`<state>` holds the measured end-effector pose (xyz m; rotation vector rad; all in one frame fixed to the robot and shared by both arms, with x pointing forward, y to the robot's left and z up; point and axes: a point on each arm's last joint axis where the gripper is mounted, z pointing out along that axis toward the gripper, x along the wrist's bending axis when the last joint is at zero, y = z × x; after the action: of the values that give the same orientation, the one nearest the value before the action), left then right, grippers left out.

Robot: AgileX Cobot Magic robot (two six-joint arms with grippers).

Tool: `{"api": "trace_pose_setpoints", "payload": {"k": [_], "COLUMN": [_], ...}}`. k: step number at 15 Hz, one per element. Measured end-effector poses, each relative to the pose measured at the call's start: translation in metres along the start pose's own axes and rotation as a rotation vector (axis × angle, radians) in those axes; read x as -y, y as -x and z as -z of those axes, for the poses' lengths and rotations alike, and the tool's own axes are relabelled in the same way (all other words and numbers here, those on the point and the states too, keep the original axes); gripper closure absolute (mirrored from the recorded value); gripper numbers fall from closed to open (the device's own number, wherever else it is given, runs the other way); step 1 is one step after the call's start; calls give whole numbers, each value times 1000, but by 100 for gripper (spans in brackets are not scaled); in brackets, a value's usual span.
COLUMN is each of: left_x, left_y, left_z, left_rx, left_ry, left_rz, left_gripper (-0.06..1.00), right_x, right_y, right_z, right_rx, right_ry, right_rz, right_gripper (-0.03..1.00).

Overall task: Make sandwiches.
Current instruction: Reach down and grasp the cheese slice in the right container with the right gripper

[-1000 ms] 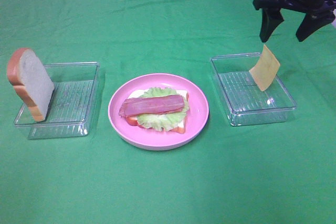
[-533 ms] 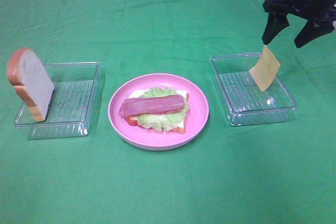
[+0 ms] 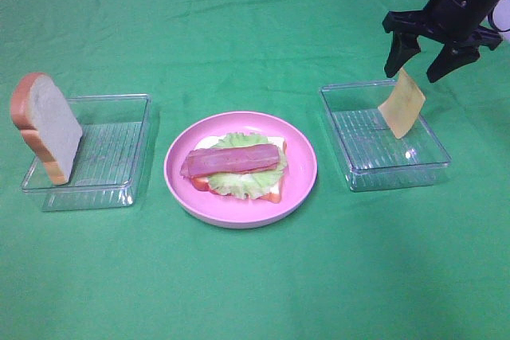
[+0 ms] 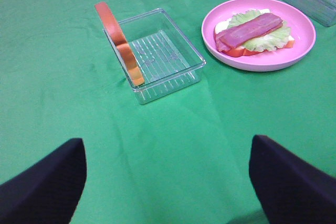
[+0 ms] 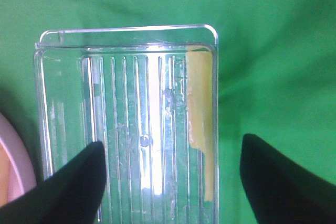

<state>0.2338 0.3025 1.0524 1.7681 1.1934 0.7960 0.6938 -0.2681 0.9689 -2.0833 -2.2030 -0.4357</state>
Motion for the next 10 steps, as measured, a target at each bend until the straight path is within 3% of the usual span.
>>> {"api": "trace_pose_setpoints", "payload": {"k": [7,10], "left_x": [0,0], "left_y": [0,0], "left_z": [0,0], "left_rx": [0,0], "left_ry": [0,0], "left_rz": [0,0], "left_gripper": [14,14], "right_x": [-5,-4], "right_y": [7,9], "right_z": [-26,-29], "right_rx": [2,11], "right_ry": [-59,-70], "right_rz": [-25,-50], "right_gripper": [44,57]}}
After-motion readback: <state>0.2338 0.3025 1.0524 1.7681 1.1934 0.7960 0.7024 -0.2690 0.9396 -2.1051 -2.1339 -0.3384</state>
